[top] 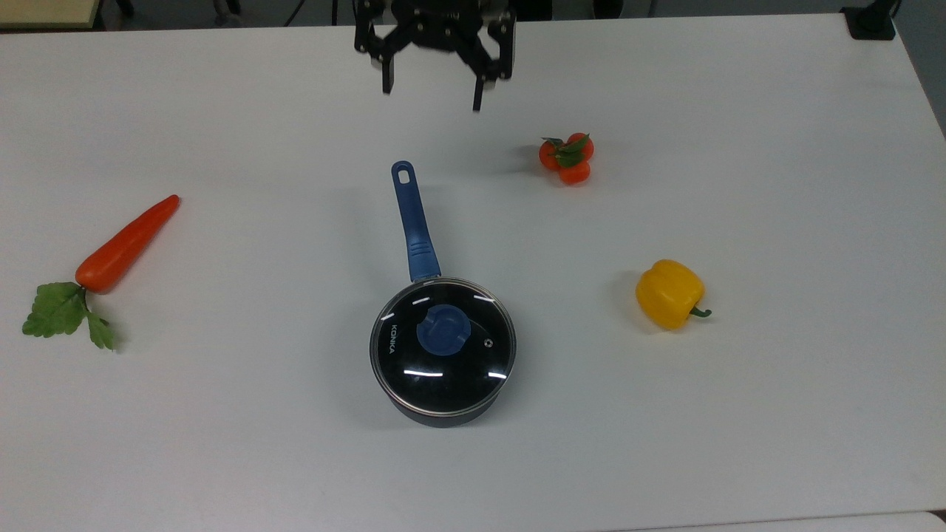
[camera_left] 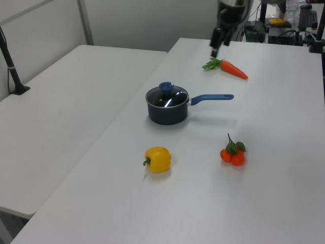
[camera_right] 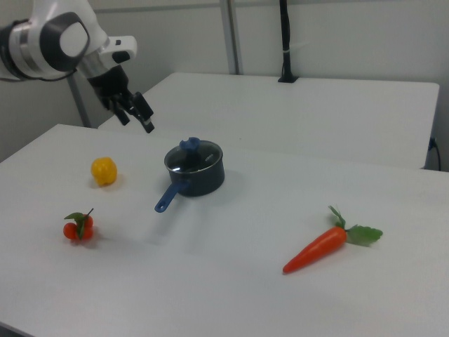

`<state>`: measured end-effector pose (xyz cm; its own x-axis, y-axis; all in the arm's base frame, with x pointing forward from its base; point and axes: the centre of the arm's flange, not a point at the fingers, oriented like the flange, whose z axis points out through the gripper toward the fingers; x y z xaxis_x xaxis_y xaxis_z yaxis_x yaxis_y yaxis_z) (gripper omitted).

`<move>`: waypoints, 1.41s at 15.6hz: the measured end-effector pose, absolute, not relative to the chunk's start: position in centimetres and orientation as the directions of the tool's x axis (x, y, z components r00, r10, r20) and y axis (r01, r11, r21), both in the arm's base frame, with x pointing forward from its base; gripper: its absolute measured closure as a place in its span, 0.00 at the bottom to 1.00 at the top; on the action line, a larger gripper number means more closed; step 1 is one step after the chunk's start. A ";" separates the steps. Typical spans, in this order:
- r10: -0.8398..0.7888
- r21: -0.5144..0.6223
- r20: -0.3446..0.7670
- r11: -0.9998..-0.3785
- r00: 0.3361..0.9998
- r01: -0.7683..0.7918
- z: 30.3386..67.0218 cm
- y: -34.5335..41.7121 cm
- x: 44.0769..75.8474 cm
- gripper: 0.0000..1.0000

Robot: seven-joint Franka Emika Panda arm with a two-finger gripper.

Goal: Open lid
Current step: 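Move the gripper over the saucepan and lower it to the blue lid knob, then close the gripper on the blue knob of the glass lid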

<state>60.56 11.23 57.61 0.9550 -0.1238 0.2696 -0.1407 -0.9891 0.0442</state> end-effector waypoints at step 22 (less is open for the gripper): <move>-0.198 -0.033 0.554 -0.976 0.808 -0.217 40.6 14.4 73.2 0.00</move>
